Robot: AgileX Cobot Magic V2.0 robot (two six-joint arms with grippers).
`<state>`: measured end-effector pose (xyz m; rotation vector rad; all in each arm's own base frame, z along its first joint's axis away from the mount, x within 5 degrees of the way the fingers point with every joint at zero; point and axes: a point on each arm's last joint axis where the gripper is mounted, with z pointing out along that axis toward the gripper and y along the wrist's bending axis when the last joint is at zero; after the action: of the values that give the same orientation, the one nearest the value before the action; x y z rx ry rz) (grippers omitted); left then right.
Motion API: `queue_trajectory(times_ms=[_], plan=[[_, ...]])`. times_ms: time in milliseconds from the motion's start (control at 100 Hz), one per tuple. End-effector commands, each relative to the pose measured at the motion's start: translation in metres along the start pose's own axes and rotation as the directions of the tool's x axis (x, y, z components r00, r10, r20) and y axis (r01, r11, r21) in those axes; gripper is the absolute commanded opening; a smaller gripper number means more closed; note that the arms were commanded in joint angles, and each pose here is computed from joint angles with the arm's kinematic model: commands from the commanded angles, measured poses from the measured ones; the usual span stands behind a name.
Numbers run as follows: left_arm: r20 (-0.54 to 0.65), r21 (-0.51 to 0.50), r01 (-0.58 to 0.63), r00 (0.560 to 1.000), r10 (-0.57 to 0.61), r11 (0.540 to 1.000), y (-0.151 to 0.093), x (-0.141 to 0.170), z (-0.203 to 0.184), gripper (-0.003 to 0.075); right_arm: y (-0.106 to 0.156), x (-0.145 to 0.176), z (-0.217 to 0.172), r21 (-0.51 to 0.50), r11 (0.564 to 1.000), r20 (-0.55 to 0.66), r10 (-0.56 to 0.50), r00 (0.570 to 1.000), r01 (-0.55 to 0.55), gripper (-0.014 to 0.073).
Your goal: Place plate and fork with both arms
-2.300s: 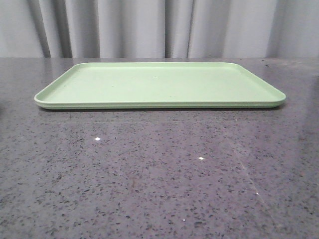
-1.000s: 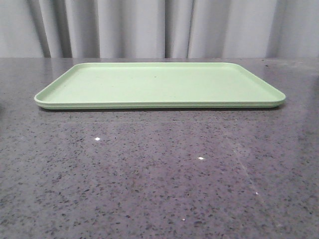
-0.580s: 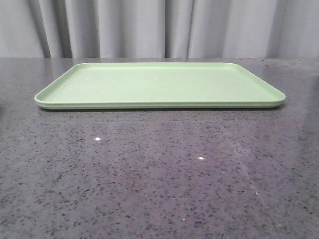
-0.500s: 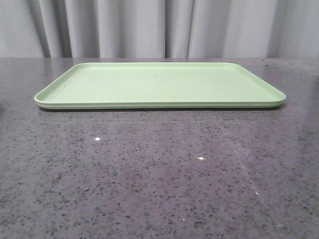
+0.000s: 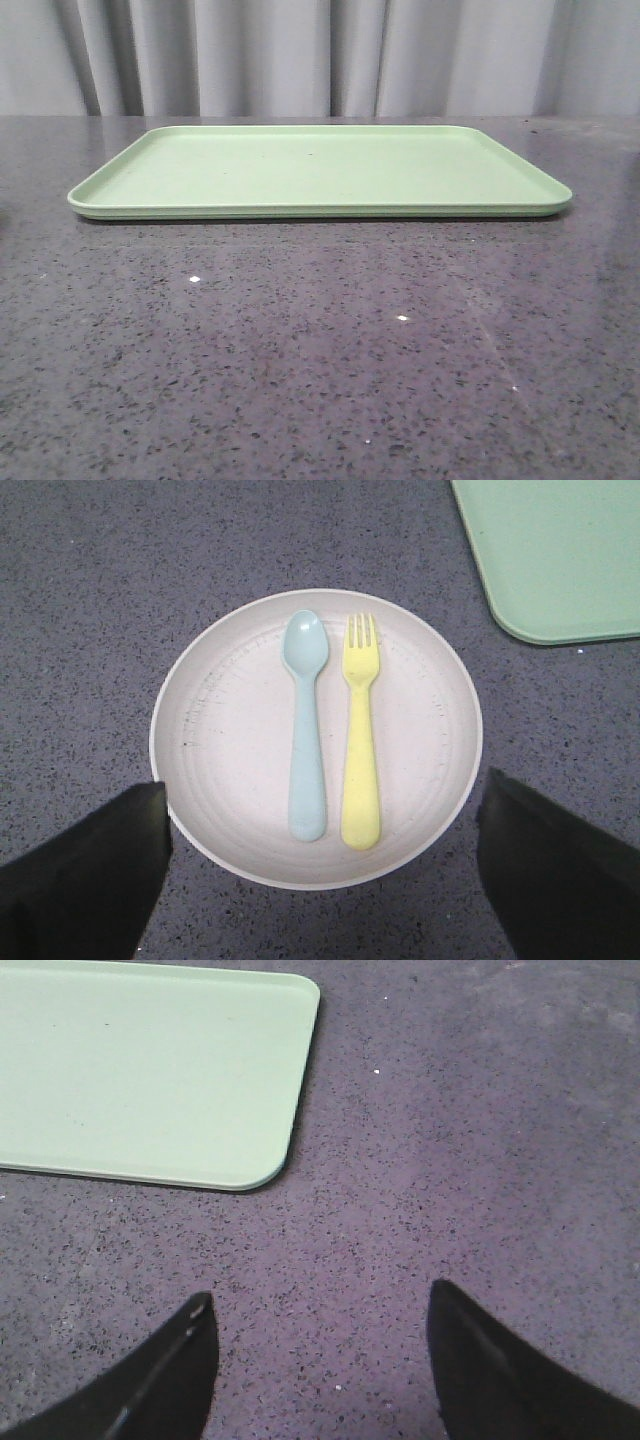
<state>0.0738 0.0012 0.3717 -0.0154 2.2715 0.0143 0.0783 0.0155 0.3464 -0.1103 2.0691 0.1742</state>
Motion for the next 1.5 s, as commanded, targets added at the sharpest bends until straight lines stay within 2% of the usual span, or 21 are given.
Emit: queue_trajectory(times_ms=[0,270,520,1000,1490], plan=[[0.066,-0.008,0.003,0.998,-0.003,1.0,0.0,-0.017,0.003,0.0607,0.001,-0.014,-0.004,-0.003,1.0,0.084,-0.002,0.996,0.002,0.0466],[-0.019,-0.088,-0.003,1.0,0.001,0.996,0.007,-0.035,0.043,0.0607,0.001,-0.014,-0.004,-0.003,1.0,0.083,-0.002,0.997,0.002,0.0466],[-0.065,-0.183,0.09,0.992,-0.104,0.979,0.031,-0.049,0.084,0.0607,0.001,-0.014,-0.004,-0.003,1.0,0.083,-0.002,0.997,0.002,0.0466],[-0.131,-0.216,0.259,0.948,-0.291,0.941,0.072,-0.048,0.137,0.0607,0.001,-0.014,-0.004,-0.003,1.0,0.084,-0.002,0.996,0.002,0.0466],[-0.26,-0.226,0.273,0.908,-0.328,0.935,0.085,-0.037,0.188,0.0607,0.001,-0.014,-0.004,-0.003,1.0,0.083,-0.002,0.997,0.002,0.0466]])
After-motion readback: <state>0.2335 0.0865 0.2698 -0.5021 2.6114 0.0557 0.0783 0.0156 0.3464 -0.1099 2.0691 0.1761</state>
